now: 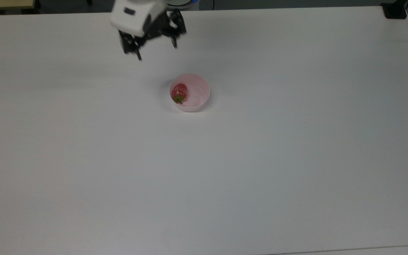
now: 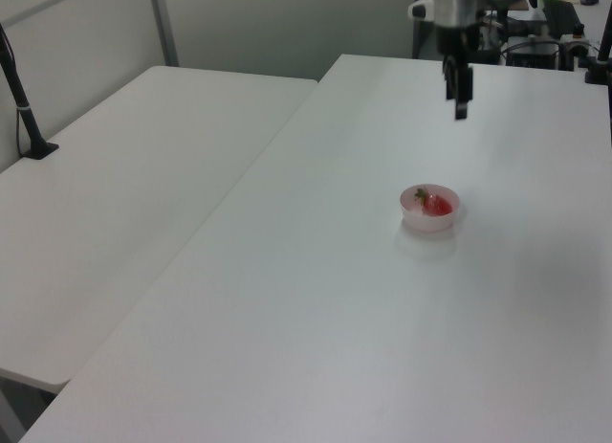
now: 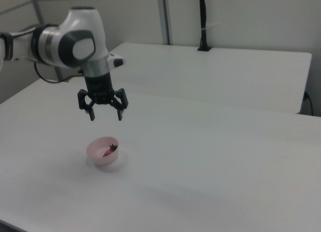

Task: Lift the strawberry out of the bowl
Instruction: 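Lower the open gripper into the pink bowl around the red strawberry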

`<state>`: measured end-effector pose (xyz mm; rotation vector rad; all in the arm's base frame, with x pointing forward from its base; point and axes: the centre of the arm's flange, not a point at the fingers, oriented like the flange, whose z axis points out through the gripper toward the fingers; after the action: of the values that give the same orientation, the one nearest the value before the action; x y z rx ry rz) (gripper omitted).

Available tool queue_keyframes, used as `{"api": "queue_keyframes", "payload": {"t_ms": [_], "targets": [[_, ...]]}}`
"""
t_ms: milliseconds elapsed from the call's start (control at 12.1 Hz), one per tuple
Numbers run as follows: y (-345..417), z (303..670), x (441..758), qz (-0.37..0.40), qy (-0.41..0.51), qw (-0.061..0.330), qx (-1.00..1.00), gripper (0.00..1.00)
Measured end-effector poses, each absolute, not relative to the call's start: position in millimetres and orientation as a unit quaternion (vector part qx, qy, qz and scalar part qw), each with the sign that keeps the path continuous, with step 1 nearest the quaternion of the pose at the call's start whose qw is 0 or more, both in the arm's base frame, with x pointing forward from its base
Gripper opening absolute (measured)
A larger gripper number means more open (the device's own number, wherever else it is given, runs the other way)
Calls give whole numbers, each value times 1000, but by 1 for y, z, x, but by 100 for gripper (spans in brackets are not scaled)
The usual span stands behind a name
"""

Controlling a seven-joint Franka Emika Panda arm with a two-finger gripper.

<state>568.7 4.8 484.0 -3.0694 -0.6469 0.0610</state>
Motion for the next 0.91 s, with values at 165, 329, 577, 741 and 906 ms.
{"api": "queue_keyframes", "payload": {"t_ms": [165,329,577,741,906], "targets": [[36,443,571,6,-155,5,-988,100],[61,417,575,7,-106,8,-994,99],[85,381,582,18,-43,12,-999,90],[83,365,586,21,-24,13,-999,65],[81,350,587,33,-15,13,-999,49]]}}
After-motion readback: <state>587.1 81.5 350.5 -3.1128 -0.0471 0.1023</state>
